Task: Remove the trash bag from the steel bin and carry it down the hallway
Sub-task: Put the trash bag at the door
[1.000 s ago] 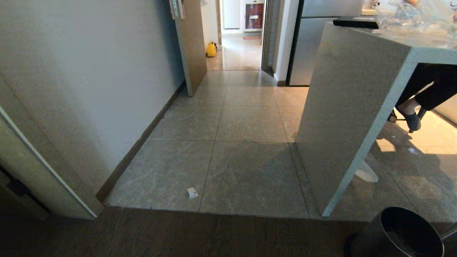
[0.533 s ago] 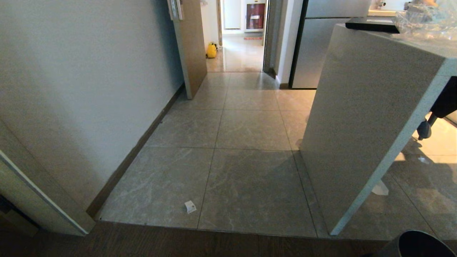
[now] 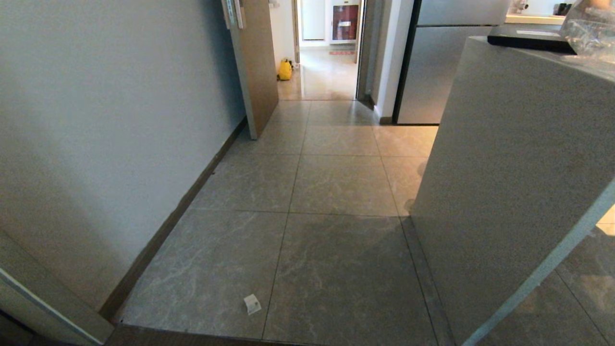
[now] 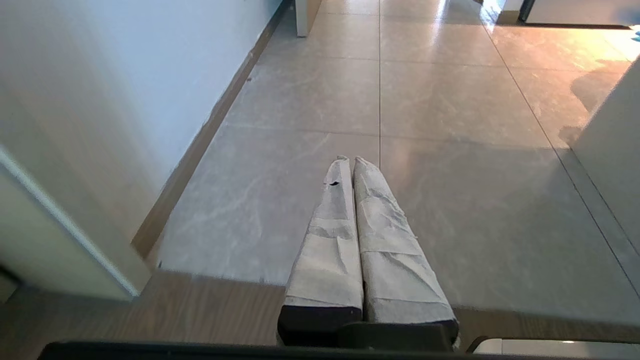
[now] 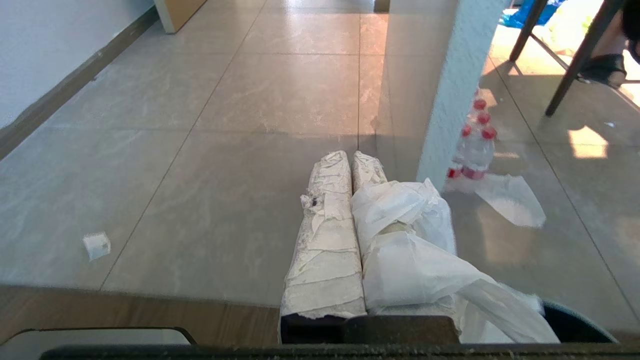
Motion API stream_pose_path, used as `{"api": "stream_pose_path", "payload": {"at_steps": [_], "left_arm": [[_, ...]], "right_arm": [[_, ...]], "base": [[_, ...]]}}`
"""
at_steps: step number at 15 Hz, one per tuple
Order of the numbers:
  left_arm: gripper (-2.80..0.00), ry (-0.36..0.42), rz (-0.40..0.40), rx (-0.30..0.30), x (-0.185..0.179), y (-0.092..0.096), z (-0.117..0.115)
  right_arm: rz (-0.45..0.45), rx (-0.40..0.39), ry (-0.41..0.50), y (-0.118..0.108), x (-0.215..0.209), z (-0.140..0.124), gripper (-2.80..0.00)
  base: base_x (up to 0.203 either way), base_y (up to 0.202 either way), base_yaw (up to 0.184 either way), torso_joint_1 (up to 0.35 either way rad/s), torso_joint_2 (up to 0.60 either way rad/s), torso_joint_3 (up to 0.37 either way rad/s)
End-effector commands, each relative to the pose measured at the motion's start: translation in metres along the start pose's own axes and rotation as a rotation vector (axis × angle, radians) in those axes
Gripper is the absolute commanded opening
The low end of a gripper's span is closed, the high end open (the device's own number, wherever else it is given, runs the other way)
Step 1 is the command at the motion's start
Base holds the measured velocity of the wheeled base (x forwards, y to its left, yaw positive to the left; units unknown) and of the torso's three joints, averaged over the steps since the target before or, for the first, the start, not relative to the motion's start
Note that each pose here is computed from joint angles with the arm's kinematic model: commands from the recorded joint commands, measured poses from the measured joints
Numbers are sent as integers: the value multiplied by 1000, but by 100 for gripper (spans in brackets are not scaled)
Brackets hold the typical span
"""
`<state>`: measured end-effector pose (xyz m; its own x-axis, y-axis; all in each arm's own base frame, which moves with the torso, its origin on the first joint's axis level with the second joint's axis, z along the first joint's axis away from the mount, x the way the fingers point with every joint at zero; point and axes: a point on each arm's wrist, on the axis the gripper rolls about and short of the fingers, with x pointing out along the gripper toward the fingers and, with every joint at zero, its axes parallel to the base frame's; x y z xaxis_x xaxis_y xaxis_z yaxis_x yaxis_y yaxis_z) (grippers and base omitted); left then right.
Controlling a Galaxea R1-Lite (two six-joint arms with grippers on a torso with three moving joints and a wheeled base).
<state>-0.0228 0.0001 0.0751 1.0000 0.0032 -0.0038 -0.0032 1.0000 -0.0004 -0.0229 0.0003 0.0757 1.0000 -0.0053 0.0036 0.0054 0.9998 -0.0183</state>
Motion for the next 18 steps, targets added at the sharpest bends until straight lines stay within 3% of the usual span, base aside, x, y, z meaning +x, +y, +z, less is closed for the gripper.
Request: {"api": "stream_pose_path", "payload": {"at_steps": [1,18], "left_arm": [[-280,1,0,-1,0,0,0],[-280,1,1,-1,0,0,0]], "right_arm": [[1,0,2,0,0,0,-280],[1,-2,3,0,0,0,-280]], "base": [[187,0,1,1,9,7],[189,0,1,2,2,1]]}}
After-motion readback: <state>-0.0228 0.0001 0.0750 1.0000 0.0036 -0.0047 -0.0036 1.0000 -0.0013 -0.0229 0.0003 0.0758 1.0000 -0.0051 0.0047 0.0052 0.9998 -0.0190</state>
